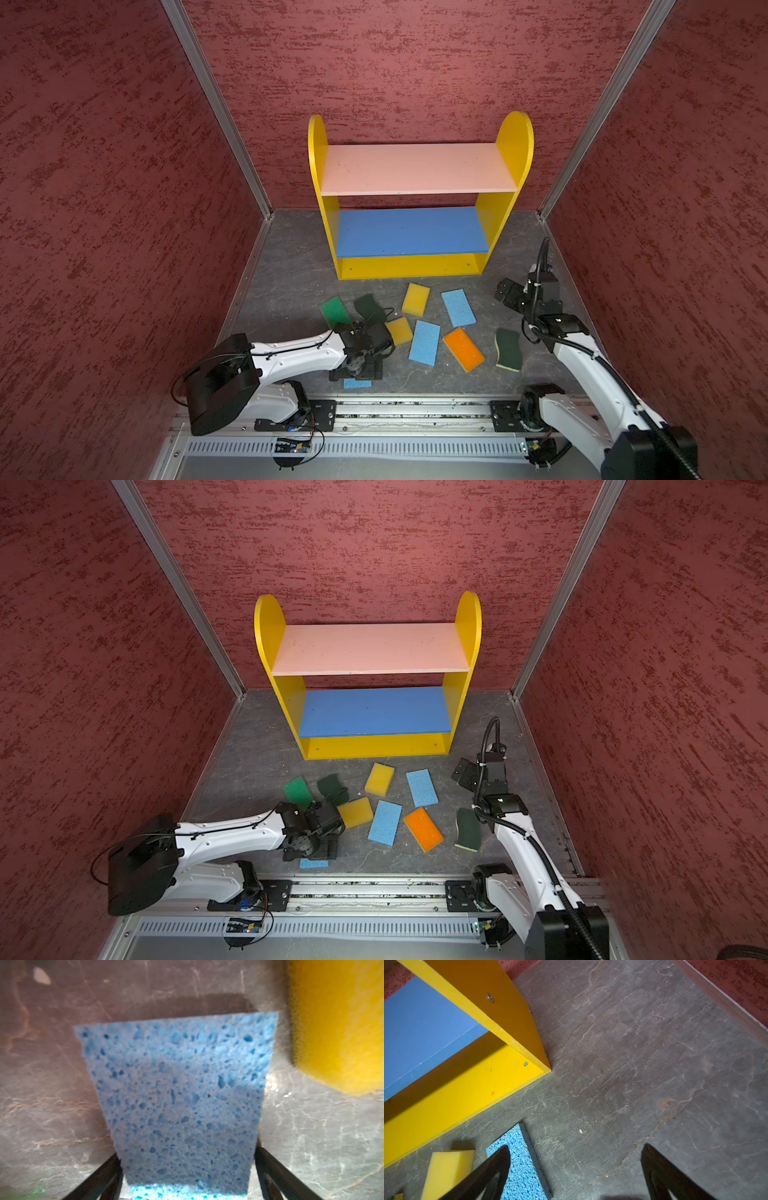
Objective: Arrange cleaning sponges on a shelf
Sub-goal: Pick up the cleaning sponge from the bottom-center of the table.
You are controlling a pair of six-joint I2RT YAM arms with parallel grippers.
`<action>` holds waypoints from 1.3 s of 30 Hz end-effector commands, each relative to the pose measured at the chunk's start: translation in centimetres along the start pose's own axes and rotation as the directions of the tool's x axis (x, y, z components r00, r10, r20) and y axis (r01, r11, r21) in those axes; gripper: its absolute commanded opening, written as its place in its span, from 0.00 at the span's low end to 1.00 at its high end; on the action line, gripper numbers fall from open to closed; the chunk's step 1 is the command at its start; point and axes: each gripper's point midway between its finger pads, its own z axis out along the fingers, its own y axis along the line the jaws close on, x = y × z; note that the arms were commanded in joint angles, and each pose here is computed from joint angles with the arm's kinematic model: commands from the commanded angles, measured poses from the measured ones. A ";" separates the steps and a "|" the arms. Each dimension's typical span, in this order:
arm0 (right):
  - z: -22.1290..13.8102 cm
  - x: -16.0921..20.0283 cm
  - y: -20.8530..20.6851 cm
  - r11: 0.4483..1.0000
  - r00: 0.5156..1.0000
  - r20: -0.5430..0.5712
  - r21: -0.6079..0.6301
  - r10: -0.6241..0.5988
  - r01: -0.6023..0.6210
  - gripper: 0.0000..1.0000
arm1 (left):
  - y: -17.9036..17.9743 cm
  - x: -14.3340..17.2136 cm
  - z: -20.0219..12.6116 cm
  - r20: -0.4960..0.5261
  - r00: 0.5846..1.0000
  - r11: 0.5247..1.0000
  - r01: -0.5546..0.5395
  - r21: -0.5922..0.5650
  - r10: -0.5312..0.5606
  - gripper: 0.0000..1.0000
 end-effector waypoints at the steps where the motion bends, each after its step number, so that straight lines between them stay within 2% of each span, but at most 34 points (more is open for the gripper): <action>1: 0.0 -0.2 0.6 1.000 1.000 0.003 -0.024 -0.011 0.011 0.99 | 0.4 0.4 1.0 -0.017 1.000 1.000 -0.019 -0.014 0.019 0.90; 3: -0.1 -0.1 0.5 1.000 1.000 0.003 -0.022 -0.012 0.012 0.99 | 0.2 0.6 1.3 -0.024 0.999 1.000 -0.026 0.004 0.026 0.86; 13: -0.2 0.3 0.1 1.000 1.000 -0.001 -0.012 -0.021 0.021 0.99 | 0.8 0.6 1.6 -0.014 1.000 1.000 -0.012 -0.017 0.012 0.83; 17: -0.3 0.5 0.0 1.000 1.000 -0.004 -0.007 -0.022 0.022 0.99 | 0.5 0.6 1.7 -0.014 1.000 1.000 -0.017 -0.001 0.017 0.73; 21: -0.3 0.6 -0.2 1.000 1.000 -0.005 -0.004 -0.022 0.022 0.99 | 0.4 0.8 1.8 -0.017 1.000 1.000 -0.018 0.012 0.018 0.68; 27: -0.2 0.5 -0.1 1.000 1.000 -0.008 -0.003 -0.021 0.021 0.99 | 0.6 0.7 1.3 -0.011 1.000 1.000 -0.025 0.012 0.025 0.67; 39: 0.0 0.4 0.3 1.000 1.000 -0.011 -0.022 -0.011 0.011 0.99 | 0.0 -0.6 -2.3 0.038 0.996 0.996 -0.084 0.027 0.083 0.65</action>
